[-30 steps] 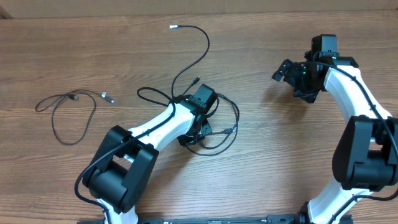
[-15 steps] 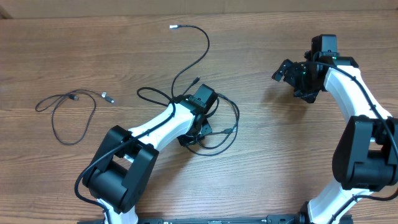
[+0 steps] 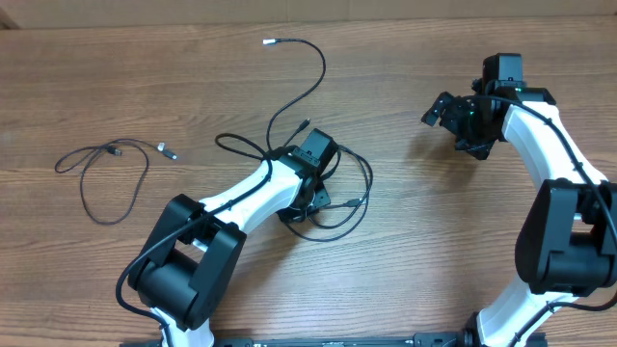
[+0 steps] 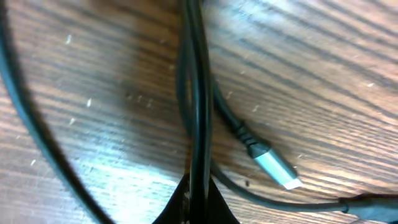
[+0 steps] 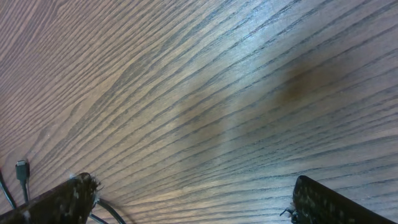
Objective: Untangle cables
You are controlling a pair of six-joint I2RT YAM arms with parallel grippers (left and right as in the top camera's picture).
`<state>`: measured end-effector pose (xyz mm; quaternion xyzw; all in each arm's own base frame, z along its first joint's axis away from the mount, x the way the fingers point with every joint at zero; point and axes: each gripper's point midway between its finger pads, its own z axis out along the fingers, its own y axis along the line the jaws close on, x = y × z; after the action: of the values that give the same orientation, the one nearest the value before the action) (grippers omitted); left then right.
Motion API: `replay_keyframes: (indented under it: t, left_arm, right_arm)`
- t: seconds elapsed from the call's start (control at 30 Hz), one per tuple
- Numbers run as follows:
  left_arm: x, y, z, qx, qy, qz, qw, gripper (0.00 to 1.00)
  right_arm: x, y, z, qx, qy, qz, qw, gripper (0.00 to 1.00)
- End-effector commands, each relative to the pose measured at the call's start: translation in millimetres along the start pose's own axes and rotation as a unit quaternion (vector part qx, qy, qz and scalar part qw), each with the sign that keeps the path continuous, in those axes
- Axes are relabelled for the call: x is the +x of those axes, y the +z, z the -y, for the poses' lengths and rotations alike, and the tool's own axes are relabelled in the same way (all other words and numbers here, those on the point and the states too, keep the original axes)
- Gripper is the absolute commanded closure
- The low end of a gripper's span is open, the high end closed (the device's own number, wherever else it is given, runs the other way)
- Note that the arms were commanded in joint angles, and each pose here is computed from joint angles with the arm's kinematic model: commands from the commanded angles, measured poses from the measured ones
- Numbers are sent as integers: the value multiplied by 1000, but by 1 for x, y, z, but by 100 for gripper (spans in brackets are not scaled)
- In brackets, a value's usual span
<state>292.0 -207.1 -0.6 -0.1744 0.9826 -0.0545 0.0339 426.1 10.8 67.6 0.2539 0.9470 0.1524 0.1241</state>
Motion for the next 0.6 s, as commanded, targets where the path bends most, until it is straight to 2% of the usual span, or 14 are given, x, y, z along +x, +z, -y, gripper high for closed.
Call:
replay_keyframes:
  t: [0.0,0.3,0.57]
  left_arm:
    - [6,4,-1,1,44,-6,999,96]
    - [10,3,13,38,111,-19,993,96]
    - [16,2,18,53,115,-34,991,96]
  right_arm:
    - [-8,-12,-7,-7,-5,19,1000,0]
    - [-8,-12,-7,-7,-5,19,1000,0]
    - [-8,-12,-7,-7,-5,19,1000,0]
